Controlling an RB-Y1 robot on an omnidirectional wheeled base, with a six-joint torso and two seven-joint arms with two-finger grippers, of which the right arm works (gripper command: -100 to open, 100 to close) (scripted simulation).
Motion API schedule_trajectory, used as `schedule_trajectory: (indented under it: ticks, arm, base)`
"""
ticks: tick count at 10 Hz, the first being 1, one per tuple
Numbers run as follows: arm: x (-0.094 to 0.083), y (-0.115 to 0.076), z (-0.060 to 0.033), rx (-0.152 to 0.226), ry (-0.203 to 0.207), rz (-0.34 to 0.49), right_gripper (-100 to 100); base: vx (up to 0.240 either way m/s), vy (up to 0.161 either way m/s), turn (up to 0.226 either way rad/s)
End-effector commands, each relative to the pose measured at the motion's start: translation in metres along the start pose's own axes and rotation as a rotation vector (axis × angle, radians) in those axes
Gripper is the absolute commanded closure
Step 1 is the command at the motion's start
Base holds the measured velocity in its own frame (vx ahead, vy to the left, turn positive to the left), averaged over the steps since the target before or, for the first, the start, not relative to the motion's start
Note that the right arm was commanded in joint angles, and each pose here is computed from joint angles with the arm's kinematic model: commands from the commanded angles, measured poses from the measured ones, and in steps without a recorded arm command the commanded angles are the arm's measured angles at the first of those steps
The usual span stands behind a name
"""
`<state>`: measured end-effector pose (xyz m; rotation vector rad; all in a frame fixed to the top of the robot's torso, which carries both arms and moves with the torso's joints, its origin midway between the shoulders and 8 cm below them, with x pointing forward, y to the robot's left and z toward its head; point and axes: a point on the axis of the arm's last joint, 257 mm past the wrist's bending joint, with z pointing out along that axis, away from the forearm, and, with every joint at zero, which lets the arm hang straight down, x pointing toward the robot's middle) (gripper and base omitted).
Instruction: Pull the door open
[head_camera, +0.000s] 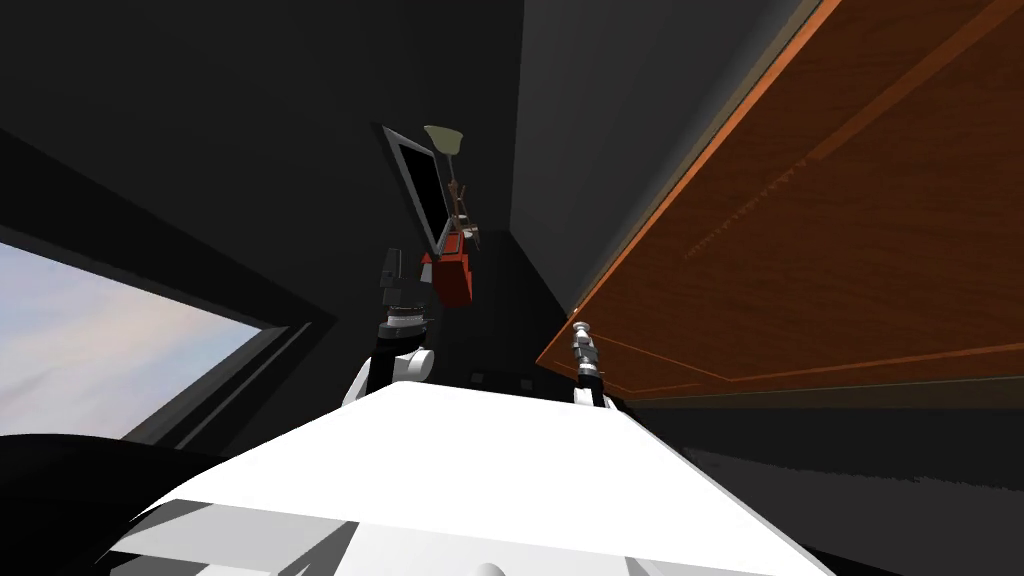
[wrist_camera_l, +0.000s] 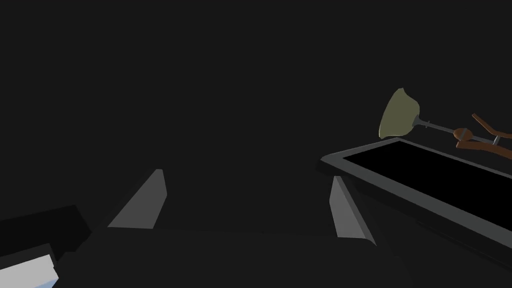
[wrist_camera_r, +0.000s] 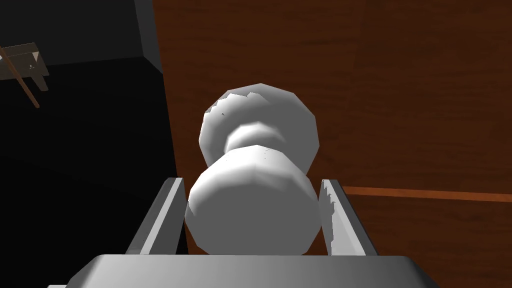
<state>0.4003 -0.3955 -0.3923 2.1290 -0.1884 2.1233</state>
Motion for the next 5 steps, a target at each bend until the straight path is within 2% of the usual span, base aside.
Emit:
schedule_trajectory:
  ticks: [1,2,5]
  arm:
    - [0.000,0.004,-0.0043,-0.001,0.003,0.002,100]
    - [0.000,0.008,-0.0081,-0.005,0.003,0.003,100]
    - [0.000,0.023,-0.0203,-0.019,0.003,0.003,100]
  base:
    - [-0.127,-0.050,0.271]
    - [-0.145,-0.039,0.288]
    - [-0.197,0.000,0.211]
